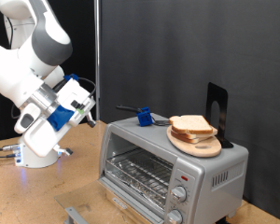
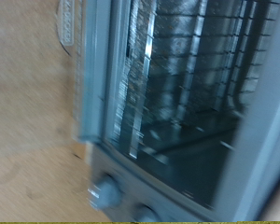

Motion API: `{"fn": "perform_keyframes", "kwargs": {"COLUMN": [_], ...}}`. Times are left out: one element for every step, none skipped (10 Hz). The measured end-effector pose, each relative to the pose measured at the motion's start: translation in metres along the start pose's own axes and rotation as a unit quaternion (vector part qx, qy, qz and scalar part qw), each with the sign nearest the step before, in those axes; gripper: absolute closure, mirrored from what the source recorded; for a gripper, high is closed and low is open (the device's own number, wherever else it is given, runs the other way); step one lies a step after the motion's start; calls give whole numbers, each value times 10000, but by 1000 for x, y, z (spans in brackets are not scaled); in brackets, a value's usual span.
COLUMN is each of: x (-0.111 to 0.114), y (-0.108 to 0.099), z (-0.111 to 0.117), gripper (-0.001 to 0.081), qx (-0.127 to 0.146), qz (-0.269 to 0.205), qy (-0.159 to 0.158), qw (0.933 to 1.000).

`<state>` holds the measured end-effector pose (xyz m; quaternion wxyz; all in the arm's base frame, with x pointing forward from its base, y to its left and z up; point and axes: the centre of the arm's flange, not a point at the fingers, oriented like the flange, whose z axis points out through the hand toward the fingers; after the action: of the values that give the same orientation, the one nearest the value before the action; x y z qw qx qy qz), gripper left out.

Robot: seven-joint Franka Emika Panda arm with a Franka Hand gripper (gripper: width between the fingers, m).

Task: Make a piece of toast with the oven

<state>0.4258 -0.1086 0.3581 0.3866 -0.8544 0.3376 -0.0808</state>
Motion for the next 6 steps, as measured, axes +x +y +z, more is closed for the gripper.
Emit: {"fn": "perform_keyframes", "kwargs": {"x": [-4, -10, -16, -23, -32, -41], "y": [-18, -34, -50, -66, -84, -101], "z": [0, -1, -2, -3, -2, -2], "gripper": [5, 5, 5, 5, 5, 5], "qx": [149, 229, 137, -278, -774, -1265], "qz": [-201, -387, -582, -963, -1383, -1815], "qy": [-47, -137, -345, -544, -768, -929], "qw": [9997, 9989, 9976, 9935, 9844, 9708]}}
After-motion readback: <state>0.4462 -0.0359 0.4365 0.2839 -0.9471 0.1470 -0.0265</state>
